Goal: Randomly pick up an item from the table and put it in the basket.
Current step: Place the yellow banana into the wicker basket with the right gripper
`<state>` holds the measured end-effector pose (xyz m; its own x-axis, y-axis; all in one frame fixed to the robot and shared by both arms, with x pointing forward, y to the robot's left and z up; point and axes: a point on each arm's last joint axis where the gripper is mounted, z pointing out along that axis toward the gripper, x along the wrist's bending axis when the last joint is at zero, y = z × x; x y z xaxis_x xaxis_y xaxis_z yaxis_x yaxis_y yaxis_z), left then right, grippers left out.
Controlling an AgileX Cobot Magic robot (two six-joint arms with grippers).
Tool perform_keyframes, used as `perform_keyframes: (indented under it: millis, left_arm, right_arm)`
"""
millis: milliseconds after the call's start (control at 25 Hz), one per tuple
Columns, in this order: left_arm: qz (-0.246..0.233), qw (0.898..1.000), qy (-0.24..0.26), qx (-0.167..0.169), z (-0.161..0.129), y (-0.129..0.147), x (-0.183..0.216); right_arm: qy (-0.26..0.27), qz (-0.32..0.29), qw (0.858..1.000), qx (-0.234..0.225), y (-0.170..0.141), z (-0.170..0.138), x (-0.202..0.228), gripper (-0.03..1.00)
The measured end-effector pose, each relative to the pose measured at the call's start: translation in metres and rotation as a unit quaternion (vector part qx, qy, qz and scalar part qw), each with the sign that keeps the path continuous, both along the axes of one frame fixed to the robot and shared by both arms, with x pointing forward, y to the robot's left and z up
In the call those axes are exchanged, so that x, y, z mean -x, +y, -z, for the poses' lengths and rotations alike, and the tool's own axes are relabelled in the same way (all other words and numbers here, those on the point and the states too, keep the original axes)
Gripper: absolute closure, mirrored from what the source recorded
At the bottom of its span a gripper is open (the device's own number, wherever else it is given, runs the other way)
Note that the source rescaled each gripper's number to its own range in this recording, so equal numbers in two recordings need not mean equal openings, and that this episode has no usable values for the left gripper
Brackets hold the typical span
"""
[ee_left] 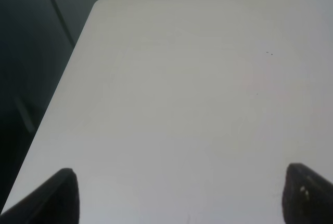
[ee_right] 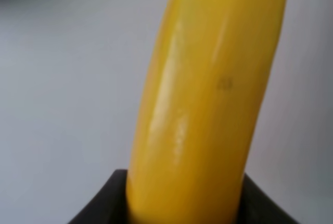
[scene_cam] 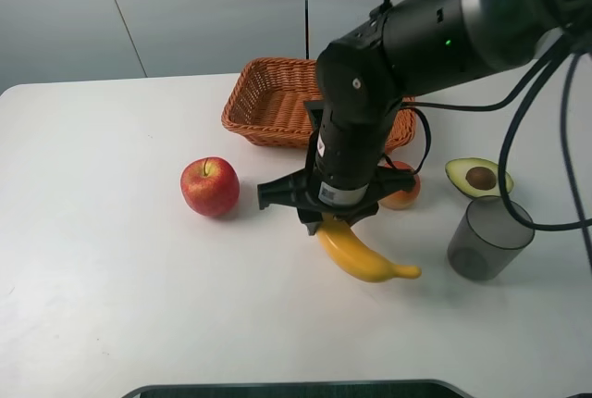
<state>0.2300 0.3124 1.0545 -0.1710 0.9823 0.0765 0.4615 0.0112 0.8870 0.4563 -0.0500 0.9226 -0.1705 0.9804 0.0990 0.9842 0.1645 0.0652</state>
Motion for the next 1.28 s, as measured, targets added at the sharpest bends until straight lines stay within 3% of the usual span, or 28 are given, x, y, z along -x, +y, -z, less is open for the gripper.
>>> perform_keyframes:
  millis: [240, 520, 640, 840, 1280]
  left_arm:
    - [0.000, 1.000, 0.000, 0.000, 0.000, 0.000, 0.000]
    - [0.000, 1.000, 0.000, 0.000, 0.000, 0.000, 0.000]
    - [0.000, 1.000, 0.000, 0.000, 0.000, 0.000, 0.000]
    - [0.000, 1.000, 0.000, 0.000, 0.000, 0.000, 0.000]
    - [0.000, 1.000, 0.000, -0.001, 0.000, 0.000, 0.000]
  right_arm:
    - [0.008, -0.103, 0.995, -0.012, -0.010, -0.041, 0.005, 0.94]
    - [-0.018, -0.265, 0.964, 0.003, -0.024, -0.069, -0.018, 0.94]
    - [-0.045, -0.340, 0.939, 0.012, -0.026, -0.079, -0.028, 0.94]
    - [-0.123, -0.461, 0.878, 0.039, -0.022, -0.099, -0.049, 0.94]
    - [-0.204, -0.544, 0.801, 0.143, 0.000, -0.072, -0.115, 0.94]
